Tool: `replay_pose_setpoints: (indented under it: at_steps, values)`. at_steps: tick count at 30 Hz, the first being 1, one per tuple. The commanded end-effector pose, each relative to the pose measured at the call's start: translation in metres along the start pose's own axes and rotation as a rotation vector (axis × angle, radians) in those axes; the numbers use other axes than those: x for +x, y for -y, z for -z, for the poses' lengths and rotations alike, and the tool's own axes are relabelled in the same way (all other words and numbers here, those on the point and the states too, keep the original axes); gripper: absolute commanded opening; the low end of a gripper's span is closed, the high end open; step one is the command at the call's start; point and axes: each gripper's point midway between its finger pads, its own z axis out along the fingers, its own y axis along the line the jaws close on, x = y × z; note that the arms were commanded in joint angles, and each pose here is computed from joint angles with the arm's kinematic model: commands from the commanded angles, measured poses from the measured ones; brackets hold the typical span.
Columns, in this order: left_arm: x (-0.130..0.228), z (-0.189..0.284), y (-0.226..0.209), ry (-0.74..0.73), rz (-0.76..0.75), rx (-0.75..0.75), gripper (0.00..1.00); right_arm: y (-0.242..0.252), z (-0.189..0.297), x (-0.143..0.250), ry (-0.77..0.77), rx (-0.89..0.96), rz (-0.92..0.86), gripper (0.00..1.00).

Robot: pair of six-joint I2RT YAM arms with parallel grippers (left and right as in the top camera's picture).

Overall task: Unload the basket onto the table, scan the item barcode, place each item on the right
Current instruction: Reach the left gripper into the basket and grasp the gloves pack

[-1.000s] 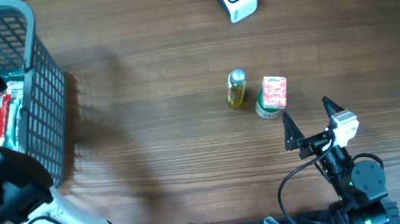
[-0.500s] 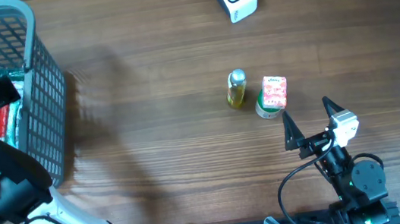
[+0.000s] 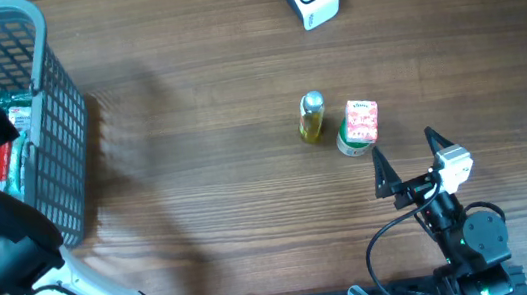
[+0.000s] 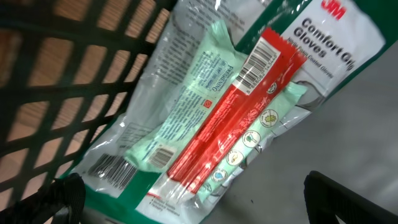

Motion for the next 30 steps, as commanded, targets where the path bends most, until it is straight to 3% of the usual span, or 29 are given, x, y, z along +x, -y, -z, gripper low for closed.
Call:
replay_pose_setpoints:
  at_steps: [1, 7, 30]
  values:
    - [0.016, -0.029, 0.010, -0.074, -0.058, 0.031, 1.00, 0.000, 0.000, -0.001, 0.003, -0.003, 0.012, 1.00]
    - [0.013, -0.037, 0.025, -0.044, -0.189, 0.117, 1.00, 0.000, 0.000, -0.001, 0.003, -0.004, 0.012, 1.00]
    - [0.019, -0.063, 0.020, -0.021, -0.194, 0.162, 1.00, 0.000, 0.000, -0.001, 0.003, -0.003, 0.012, 0.99]
